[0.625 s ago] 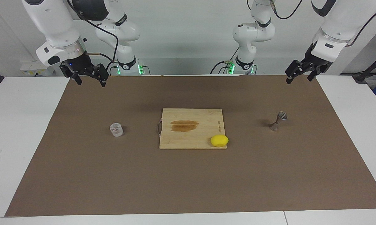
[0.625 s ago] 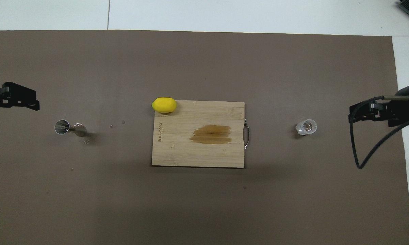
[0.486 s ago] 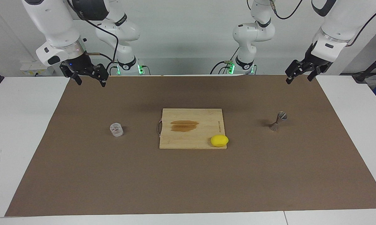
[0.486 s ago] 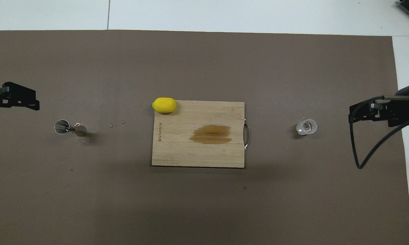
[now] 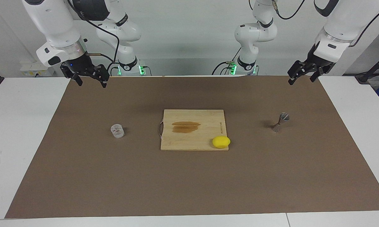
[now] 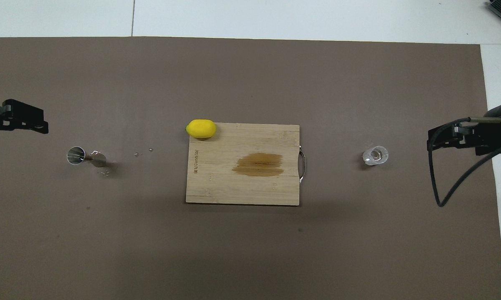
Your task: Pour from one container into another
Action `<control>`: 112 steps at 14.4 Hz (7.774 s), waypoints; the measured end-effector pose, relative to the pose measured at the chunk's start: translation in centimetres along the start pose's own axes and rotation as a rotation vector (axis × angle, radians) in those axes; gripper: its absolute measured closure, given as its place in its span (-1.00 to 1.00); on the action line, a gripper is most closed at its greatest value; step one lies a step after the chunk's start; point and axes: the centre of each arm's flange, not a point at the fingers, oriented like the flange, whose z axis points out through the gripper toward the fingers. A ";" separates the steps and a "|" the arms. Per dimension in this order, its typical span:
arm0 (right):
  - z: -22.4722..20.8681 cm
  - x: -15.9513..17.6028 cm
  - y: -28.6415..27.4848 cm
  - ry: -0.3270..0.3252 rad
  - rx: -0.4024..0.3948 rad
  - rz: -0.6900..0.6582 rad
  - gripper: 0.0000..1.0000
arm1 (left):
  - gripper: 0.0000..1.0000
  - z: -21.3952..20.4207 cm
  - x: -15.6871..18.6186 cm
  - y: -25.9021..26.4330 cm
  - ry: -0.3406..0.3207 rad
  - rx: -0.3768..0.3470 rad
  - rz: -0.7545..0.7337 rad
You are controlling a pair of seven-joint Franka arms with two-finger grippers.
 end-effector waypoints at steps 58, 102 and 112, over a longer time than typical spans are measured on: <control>0.0 0.0 0.0 0.000 0.000 0.000 -1.00 | -1.00 15.8 1.2 -17.7 0.467 -0.651 0.684; 0.0 0.0 0.0 0.000 0.000 0.000 -1.00 | -0.46 38.6 -3.9 -20.4 1.205 -0.920 1.023; 0.0 0.0 0.0 0.000 0.000 0.000 -1.00 | -0.02 37.5 -2.7 -20.2 1.251 -0.903 1.024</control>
